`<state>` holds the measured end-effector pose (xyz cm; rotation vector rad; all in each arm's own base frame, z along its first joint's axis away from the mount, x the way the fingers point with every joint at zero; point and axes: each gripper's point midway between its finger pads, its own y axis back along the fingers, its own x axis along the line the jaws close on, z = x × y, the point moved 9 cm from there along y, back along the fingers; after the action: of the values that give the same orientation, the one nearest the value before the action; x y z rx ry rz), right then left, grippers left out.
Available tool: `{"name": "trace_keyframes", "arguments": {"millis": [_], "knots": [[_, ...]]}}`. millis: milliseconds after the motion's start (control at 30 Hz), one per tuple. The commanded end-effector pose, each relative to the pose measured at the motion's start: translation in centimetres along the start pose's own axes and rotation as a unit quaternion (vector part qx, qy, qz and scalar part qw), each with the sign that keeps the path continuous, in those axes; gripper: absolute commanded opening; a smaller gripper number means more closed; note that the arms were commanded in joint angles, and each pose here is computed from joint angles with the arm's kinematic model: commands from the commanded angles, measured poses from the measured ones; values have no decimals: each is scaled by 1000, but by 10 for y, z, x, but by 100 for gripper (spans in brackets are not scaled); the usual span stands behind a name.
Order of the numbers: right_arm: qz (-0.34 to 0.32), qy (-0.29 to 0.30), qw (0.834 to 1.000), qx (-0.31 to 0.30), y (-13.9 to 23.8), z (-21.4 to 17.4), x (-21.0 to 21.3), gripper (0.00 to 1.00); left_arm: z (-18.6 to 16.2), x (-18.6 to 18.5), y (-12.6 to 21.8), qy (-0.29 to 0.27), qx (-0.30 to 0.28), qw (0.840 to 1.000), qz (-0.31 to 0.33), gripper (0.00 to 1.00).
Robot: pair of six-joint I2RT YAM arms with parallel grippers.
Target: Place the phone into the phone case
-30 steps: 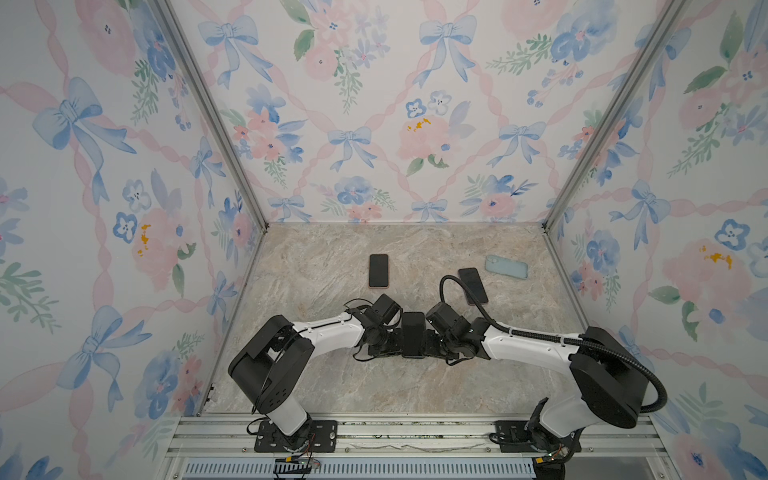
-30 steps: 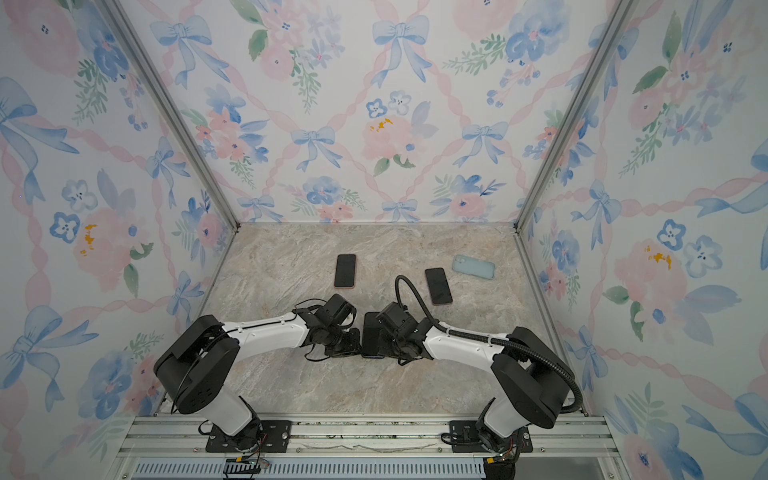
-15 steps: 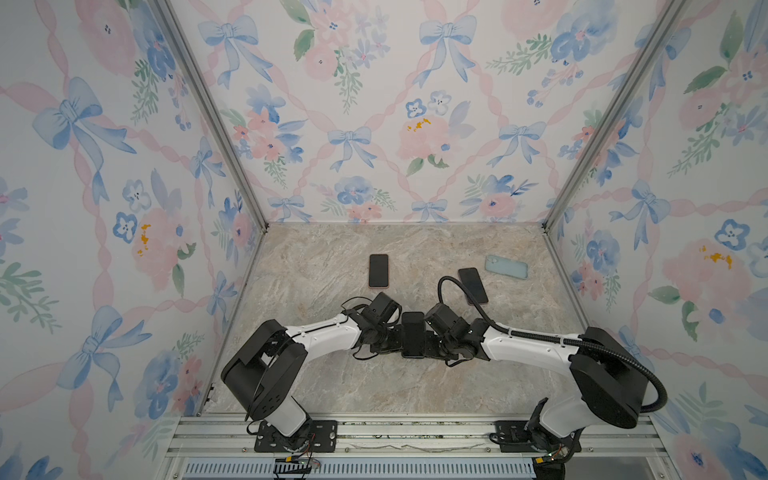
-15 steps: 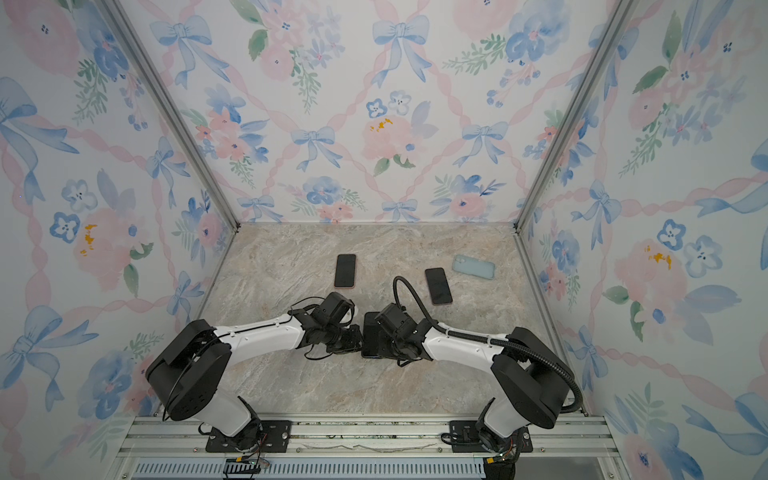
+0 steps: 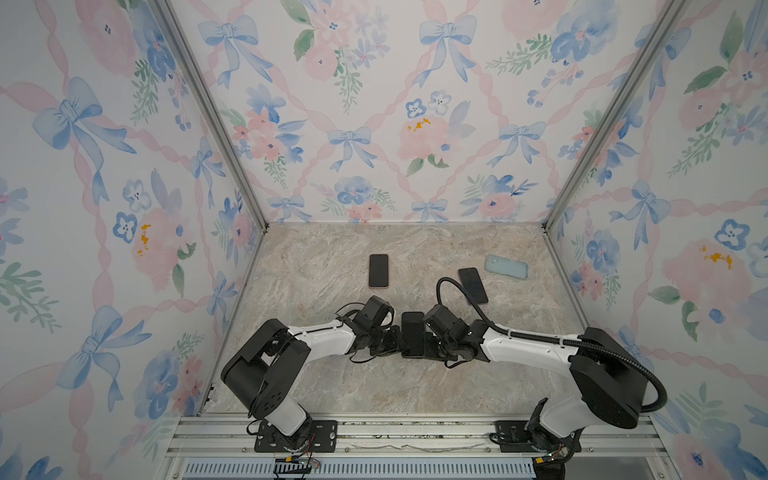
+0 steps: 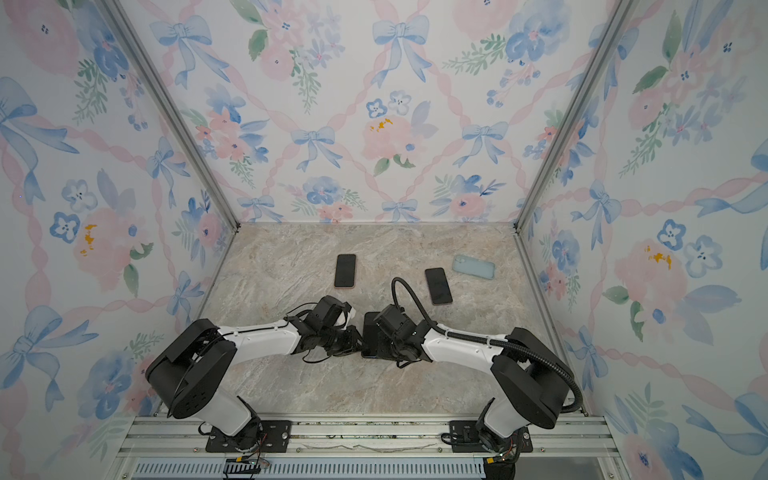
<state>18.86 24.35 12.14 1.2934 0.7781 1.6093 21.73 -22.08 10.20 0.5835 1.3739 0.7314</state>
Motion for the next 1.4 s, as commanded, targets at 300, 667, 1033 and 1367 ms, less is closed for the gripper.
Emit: {"name": "trace_keyframes", "arguments": {"millis": [300, 667, 1033, 1367], "knots": [[-27, 17, 999, -27, 15, -2, -5, 24, -8, 19, -1, 19, 11, 999, 29, 26], [-18, 15, 1000, -11, 1, -5, -6, 24, -9, 29, 0, 28, 13, 998, 54, 29], [-11, 15, 1000, -9, -2, -5, -4, 24, -2, 19, 21, 20, -19, 999, 42, 36], [-4, 12, 1000, 4, -9, -9, -4, 21, -11, 24, -7, 23, 26, 999, 28, 36]]}}
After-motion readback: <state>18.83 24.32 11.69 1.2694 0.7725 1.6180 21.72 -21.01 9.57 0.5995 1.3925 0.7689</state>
